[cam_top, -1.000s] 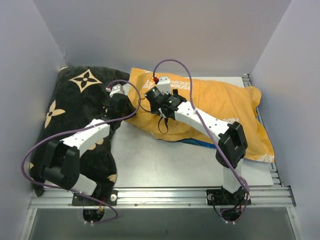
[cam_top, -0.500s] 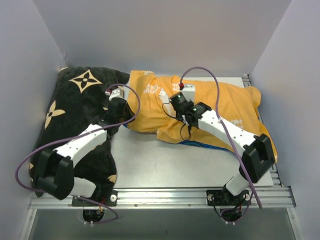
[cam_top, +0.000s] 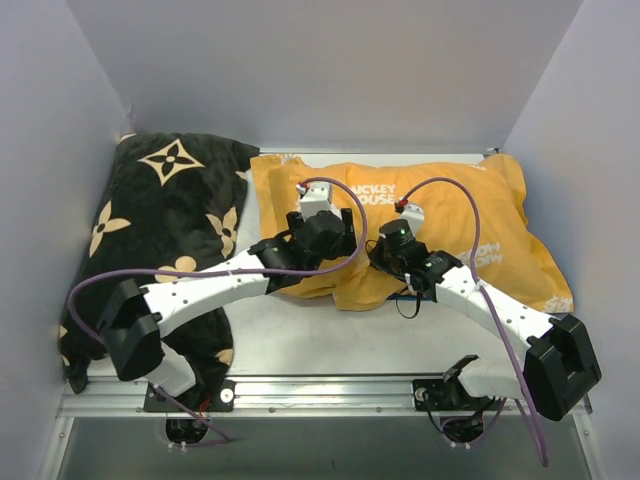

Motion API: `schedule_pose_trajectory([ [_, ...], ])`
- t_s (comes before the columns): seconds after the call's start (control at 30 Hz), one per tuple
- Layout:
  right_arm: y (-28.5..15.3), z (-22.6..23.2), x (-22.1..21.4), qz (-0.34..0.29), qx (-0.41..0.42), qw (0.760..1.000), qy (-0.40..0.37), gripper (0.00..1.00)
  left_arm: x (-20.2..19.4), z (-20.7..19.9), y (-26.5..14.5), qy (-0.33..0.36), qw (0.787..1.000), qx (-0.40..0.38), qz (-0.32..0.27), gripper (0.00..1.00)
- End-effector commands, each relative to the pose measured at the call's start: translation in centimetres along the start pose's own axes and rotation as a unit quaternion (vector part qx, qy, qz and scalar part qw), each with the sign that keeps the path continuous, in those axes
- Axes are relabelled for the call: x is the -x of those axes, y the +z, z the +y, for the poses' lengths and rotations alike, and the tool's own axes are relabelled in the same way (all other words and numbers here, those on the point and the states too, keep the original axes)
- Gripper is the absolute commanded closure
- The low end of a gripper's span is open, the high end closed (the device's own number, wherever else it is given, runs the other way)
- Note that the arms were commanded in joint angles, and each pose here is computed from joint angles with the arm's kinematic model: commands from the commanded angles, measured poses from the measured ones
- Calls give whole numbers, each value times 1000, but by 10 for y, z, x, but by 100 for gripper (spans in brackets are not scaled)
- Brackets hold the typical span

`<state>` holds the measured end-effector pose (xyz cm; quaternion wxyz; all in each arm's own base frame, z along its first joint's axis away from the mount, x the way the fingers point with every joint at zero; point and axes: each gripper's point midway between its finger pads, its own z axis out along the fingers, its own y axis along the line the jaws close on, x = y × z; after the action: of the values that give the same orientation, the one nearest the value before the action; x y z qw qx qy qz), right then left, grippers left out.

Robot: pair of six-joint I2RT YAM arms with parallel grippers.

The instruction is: Remove the pillowcase from the pillow

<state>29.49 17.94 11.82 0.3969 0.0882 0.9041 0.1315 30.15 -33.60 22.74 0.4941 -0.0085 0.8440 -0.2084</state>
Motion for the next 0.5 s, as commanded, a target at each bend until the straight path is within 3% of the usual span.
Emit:
schedule_pose_trajectory([
  [0.0,-1,9,1,-6,29,999,32,100,-19,39,16,-15,993,117,2,4],
  [0.13,6,4,1,5,25,999,39,100,-37,53,23,-14,987,159,25,9],
  [0.17,9,5,0,12,26,999,40,100,-39,55,22,-12,986,161,29,15],
  [0.2,11,6,0,15,26,999,40,100,-41,57,21,-8,986,162,31,22],
  [0.27,15,2,8,15,22,998,50,100,-43,65,15,-3,986,164,34,45],
  [0.3,19,-1,7,20,17,998,53,100,-43,72,13,-3,985,168,34,72],
  [0.33,21,-3,10,20,15,998,59,100,-45,80,11,-3,984,174,41,86],
  [0.4,26,-14,19,17,6,997,77,100,-52,110,1,-15,980,194,49,100],
  [0.47,28,-28,29,11,-5,996,94,100,-63,134,-12,-24,977,203,62,100],
])
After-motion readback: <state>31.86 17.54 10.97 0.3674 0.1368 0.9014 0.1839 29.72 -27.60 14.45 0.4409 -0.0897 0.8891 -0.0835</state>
